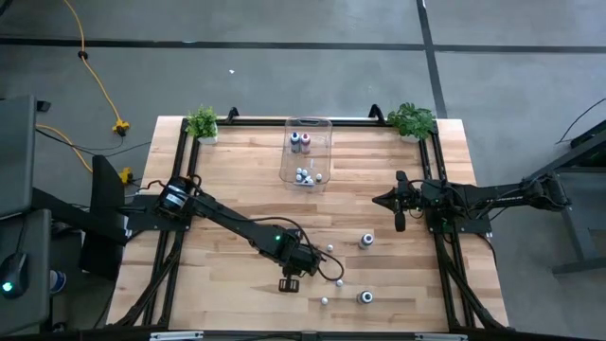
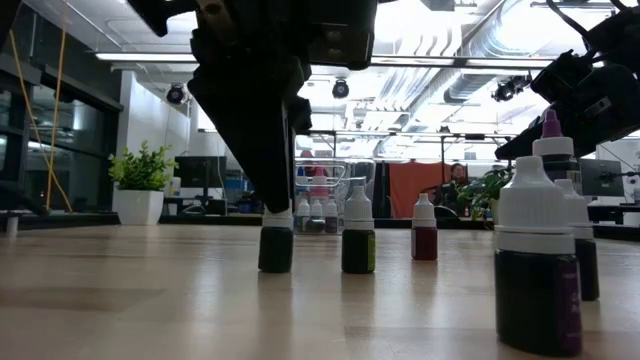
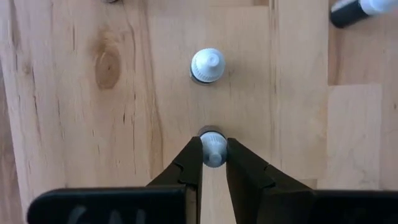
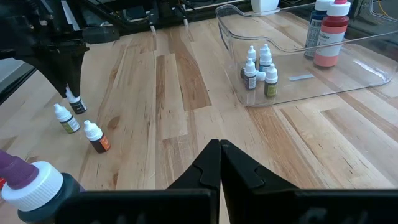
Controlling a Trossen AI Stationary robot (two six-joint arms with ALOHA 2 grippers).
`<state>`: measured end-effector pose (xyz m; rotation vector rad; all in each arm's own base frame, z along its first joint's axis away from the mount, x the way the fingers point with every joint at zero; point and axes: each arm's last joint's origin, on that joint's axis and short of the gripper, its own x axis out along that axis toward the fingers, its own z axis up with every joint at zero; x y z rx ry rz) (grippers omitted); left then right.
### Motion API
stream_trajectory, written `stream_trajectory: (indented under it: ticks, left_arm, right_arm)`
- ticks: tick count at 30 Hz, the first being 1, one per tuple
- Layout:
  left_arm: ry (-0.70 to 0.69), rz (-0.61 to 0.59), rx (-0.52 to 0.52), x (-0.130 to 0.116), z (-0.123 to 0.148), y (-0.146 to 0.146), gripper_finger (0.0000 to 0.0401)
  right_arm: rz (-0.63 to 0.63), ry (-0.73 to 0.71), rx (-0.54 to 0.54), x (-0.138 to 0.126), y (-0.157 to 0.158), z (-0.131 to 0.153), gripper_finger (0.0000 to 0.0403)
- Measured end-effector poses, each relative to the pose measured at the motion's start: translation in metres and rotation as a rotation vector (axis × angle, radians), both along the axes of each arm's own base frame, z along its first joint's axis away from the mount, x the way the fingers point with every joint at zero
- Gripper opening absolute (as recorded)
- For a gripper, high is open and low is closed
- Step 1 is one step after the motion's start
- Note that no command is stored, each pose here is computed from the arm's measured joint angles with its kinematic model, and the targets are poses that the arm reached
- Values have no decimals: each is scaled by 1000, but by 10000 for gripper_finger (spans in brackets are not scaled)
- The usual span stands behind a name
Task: Pick & Place food coloring
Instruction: Put the small purple food coloring into the transparent bin
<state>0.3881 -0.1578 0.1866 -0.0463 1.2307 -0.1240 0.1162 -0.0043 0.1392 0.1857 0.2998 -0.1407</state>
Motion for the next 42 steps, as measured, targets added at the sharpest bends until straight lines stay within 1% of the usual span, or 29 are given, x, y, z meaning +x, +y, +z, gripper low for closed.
stream_trajectory:
  ticks: [4,8,14,16,20,23,25,27,30,33,36,42]
  left_arm:
    - [13,52,-14,1,4,0,40]
    - [-8,64,-22,5,19,-2,40]
    - [-24,65,55,8,47,-1,40]
    - [-34,51,67,9,58,-1,40]
    - [-101,47,71,9,86,0,40]
    - [-148,51,106,1,106,4,40]
    - [-197,74,132,-5,121,9,40]
    - [-224,110,183,-14,135,15,40]
    - [-285,194,237,-23,152,25,39]
    - [-325,262,243,-26,165,39,39]
    - [-350,332,253,-24,171,58,39]
    - [-338,466,278,-14,172,108,39]
  right_arm:
    - [0,0,0,0,0,0,0]
    - [0,0,0,0,0,0,0]
    - [0,0,0,0,0,0,0]
    - [0,0,0,0,0,0,0]
    - [0,0,0,0,0,0,0]
    - [0,0,0,0,0,0,0]
    - [1,2,0,0,0,0,0]
    - [0,5,0,0,0,0,0]
    - [0,8,0,0,0,-1,0]
    - [0,8,0,0,0,-1,0]
    - [0,8,0,0,0,-1,0]
    - [0,8,0,0,0,-1,0]
